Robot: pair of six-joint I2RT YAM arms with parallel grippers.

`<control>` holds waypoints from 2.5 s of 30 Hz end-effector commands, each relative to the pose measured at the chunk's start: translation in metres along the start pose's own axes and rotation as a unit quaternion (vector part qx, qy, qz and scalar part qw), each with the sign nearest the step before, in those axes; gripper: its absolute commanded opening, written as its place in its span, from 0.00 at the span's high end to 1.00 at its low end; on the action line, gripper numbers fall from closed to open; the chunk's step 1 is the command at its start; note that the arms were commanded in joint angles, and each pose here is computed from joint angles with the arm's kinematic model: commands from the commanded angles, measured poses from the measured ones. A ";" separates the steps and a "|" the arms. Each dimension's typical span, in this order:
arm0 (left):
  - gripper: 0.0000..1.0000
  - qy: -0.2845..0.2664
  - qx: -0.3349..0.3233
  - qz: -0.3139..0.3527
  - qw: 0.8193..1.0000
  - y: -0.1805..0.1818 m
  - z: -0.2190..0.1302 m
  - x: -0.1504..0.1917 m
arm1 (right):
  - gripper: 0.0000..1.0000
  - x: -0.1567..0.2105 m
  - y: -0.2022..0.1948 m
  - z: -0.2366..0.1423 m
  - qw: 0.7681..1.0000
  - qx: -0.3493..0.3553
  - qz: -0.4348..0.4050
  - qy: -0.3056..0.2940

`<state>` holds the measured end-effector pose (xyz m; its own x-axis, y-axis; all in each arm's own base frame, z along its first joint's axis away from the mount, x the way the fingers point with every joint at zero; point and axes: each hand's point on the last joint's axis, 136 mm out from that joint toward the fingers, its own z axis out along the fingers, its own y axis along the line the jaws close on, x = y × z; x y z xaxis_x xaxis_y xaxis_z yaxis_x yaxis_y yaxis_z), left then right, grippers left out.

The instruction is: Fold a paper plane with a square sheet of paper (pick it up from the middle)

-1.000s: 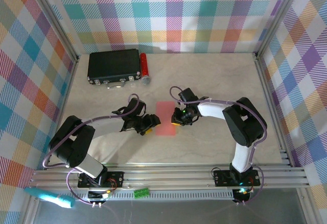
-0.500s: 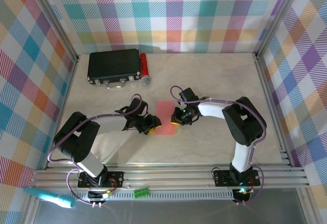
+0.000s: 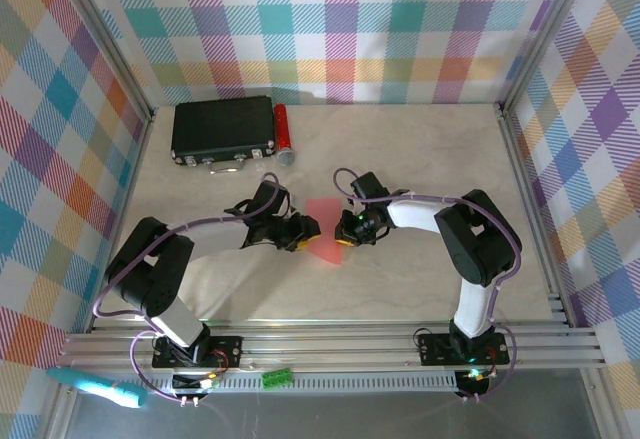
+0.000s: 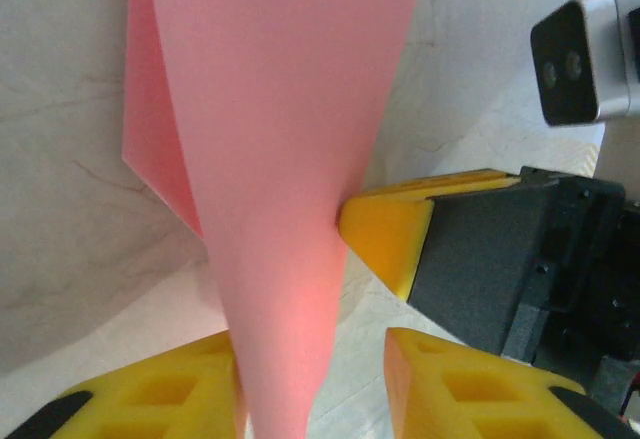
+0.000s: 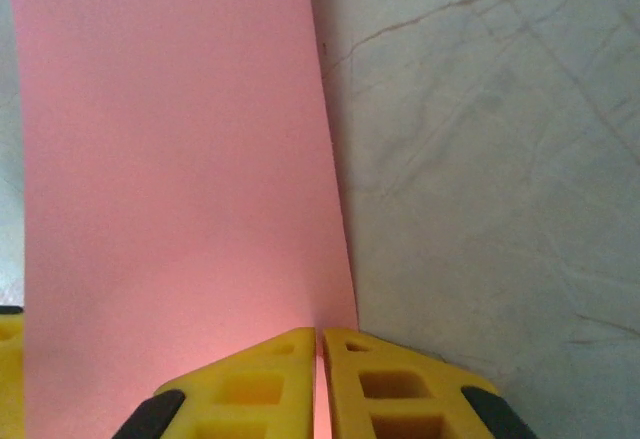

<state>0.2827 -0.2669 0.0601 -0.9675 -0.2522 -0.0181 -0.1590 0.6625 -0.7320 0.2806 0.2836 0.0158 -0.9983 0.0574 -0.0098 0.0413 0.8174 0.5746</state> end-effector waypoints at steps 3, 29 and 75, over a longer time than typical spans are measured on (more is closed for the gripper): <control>0.68 0.006 0.001 0.002 1.000 0.000 0.004 -0.012 | 0.86 0.014 -0.036 0.011 0.998 0.053 0.026 0.018; 1.00 -0.008 0.006 -0.057 0.998 0.010 0.005 -0.028 | 0.46 -0.034 0.034 -0.060 0.981 -0.026 -0.142 -0.128; 1.00 -0.014 -0.017 -0.133 0.991 -0.001 -0.003 -0.029 | 0.37 0.020 0.063 -0.028 0.817 0.036 -0.543 -0.192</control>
<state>0.3080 -0.2562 0.0598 -0.8846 -0.4404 0.1536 -0.4128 0.5859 -0.6974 0.2536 0.3148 0.0558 -0.4076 -0.5843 -0.7017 -0.8440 0.5343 0.0454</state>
